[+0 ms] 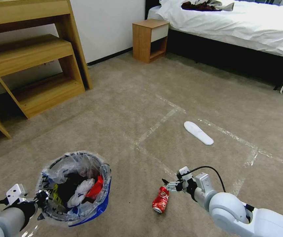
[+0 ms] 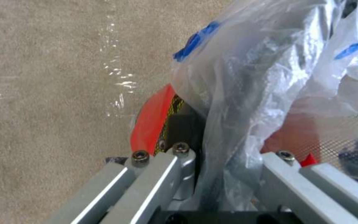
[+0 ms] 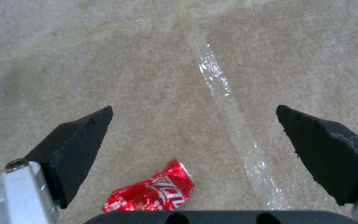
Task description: Pick up the trash bin and place the garbage on the floor into it.
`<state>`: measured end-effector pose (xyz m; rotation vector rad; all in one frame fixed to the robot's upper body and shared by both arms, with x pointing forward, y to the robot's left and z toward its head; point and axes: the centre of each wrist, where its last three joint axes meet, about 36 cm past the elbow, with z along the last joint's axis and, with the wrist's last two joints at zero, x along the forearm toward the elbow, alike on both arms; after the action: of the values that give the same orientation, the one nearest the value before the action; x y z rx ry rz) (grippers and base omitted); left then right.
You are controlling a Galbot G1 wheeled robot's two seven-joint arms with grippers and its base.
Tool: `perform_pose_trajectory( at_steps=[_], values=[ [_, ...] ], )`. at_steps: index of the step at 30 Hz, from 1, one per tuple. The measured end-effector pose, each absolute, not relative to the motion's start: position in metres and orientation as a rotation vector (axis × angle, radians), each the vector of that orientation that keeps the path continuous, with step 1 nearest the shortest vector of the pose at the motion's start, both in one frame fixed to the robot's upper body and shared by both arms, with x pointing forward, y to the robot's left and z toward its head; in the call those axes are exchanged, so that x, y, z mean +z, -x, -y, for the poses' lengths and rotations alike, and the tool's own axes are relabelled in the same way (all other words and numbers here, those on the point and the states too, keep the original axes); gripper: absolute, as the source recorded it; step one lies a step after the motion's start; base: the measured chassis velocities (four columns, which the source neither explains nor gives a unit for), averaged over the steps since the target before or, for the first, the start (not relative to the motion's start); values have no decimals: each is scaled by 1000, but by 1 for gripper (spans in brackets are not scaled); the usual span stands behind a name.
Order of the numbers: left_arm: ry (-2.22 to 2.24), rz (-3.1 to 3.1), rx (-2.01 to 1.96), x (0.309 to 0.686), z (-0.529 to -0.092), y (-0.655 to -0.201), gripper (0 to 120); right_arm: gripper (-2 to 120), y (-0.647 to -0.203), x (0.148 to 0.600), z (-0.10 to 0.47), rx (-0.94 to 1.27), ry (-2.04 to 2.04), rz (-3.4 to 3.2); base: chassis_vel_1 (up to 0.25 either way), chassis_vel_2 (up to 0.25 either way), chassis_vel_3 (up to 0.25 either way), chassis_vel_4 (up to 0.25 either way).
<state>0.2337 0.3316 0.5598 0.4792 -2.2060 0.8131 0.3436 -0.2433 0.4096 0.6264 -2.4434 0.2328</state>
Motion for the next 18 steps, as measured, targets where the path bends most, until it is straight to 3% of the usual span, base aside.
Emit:
perform_pose_trajectory(
  at_steps=[18],
  values=[
    [-483, 2211, 817, 560, -331, -234, 0, 100, -349, 402, 267, 466, -839, 2371, 0, 0, 0, 0]
  ],
)
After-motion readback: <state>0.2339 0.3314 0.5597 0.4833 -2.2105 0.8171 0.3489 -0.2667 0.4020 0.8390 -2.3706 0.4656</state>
